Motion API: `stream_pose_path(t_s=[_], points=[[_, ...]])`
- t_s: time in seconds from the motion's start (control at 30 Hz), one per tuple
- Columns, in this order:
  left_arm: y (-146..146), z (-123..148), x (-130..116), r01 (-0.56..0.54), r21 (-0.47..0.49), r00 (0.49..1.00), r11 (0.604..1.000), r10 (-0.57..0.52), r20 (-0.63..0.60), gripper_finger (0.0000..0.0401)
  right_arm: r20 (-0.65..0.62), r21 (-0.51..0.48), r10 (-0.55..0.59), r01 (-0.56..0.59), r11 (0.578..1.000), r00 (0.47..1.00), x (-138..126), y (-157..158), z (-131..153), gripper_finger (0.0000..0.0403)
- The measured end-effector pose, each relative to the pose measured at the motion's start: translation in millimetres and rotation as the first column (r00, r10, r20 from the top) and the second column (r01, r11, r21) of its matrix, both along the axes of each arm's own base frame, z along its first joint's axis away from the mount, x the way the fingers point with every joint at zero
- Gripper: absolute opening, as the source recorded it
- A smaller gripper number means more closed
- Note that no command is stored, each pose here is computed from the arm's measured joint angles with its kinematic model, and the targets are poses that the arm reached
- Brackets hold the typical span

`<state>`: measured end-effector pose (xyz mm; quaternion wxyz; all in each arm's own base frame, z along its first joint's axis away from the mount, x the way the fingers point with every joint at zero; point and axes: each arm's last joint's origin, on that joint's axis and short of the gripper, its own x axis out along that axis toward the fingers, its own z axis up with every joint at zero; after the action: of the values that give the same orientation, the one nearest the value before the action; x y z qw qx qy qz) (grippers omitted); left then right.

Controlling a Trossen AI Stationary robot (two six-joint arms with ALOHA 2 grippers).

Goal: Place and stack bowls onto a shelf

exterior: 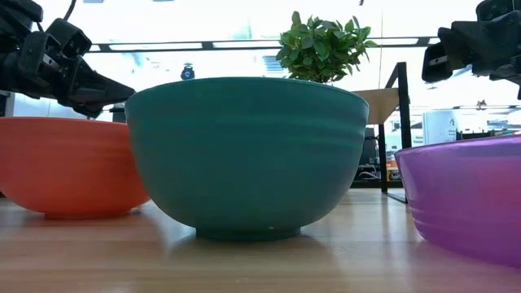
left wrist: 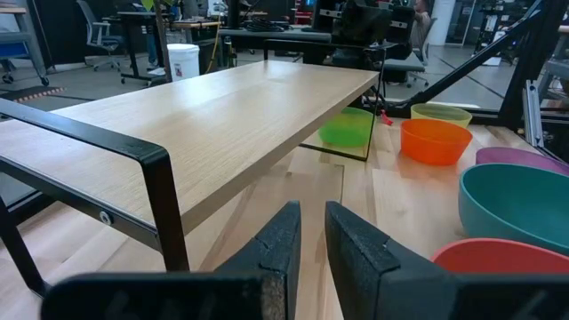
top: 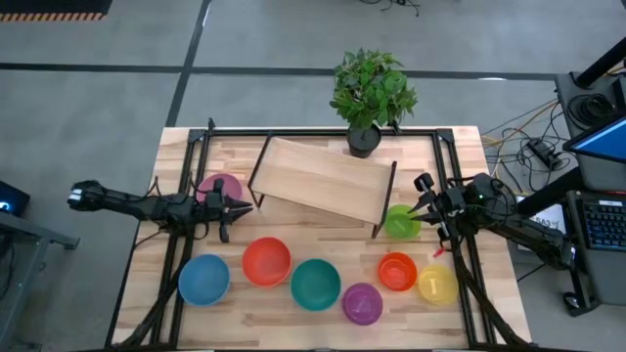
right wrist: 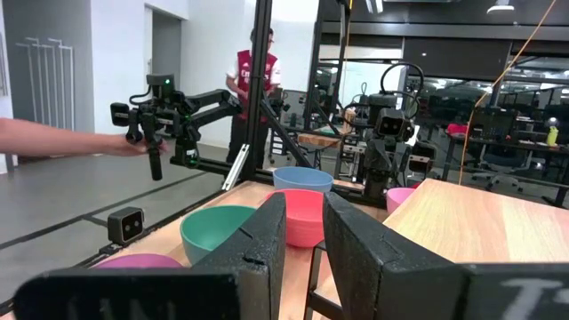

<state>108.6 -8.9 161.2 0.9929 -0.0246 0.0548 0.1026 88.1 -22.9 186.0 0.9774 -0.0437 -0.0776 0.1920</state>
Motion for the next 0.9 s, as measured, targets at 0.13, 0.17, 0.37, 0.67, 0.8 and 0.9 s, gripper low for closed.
stream_pose_path(t_s=[0.13,0.17,0.37,0.67,0.8,0.9], points=[[0,5,0,-0.001,-0.041,0.999,0.999,0.004,0.055,0.0037,-0.012,0.030,0.005,-0.005,1.000,1.000,0,0,0,0.0068],[0,8,1,0.000,-0.085,0.995,0.996,0.008,0.095,0.0037,-0.026,0.064,0.010,-0.009,0.998,1.000,0,0,0,0.0068],[0,33,-2,0.099,-0.351,0.919,0.931,0.049,0.390,0.0037,-0.103,0.296,0.064,-0.031,0.955,0.993,-1,0,3,0.0068],[1,53,-8,0.232,-0.413,0.807,0.881,0.063,0.587,0.0037,0.032,0.366,0.132,-0.135,0.921,0.991,-7,6,25,0.0068],[1,53,-9,0.234,-0.418,0.804,0.878,0.067,0.591,0.0037,0.109,0.373,0.107,-0.140,0.917,0.988,-9,7,33,0.0068],[1,53,-9,0.236,-0.422,0.803,0.875,0.069,0.591,0.0037,0.134,0.382,0.080,-0.126,0.915,0.988,-10,8,37,0.0068]])
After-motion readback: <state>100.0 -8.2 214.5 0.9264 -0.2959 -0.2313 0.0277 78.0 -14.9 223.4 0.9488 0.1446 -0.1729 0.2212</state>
